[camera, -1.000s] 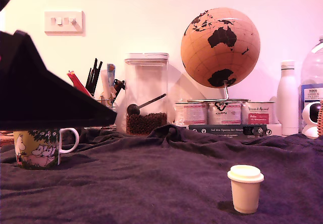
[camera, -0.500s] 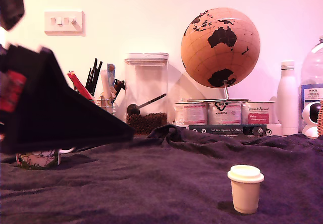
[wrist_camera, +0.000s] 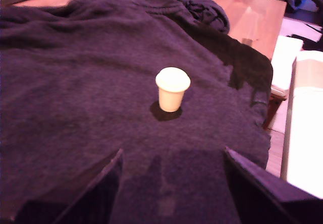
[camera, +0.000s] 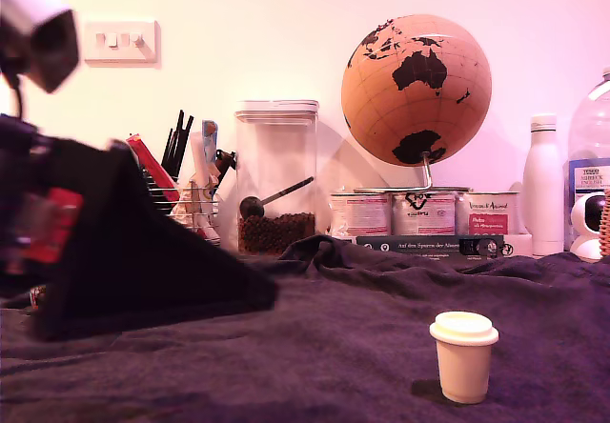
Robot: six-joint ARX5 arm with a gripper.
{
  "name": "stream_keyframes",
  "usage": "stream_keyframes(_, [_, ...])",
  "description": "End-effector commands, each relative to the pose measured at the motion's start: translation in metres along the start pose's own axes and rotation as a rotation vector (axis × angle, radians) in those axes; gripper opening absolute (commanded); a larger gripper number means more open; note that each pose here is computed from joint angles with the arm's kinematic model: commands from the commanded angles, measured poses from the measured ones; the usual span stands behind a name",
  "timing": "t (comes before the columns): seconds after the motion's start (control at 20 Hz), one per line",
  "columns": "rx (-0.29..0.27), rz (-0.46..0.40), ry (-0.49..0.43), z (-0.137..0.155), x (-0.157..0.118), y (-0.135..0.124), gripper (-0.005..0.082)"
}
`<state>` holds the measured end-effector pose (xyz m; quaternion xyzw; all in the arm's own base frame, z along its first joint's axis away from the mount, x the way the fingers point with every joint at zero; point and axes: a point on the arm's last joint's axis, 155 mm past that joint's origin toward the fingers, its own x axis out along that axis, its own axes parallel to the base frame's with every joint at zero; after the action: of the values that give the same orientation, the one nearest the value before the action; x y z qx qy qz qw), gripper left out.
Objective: Pick up the coffee capsules on the table and drop them inside the coffee cup
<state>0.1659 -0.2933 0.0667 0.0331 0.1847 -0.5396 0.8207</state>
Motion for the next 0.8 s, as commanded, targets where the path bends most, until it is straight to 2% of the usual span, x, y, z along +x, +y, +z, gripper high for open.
stream_keyframes(0.0, [0.014,-0.014,-0.005,0.005,0.007,-0.003,0.0571])
stream_keyframes(0.45, [0.027,-0.064,0.020,0.014,0.039,-0.012,0.0571])
stream_keyframes(0.75, [-0.003,-0.068,0.141,0.004,0.059,-0.010,0.0569])
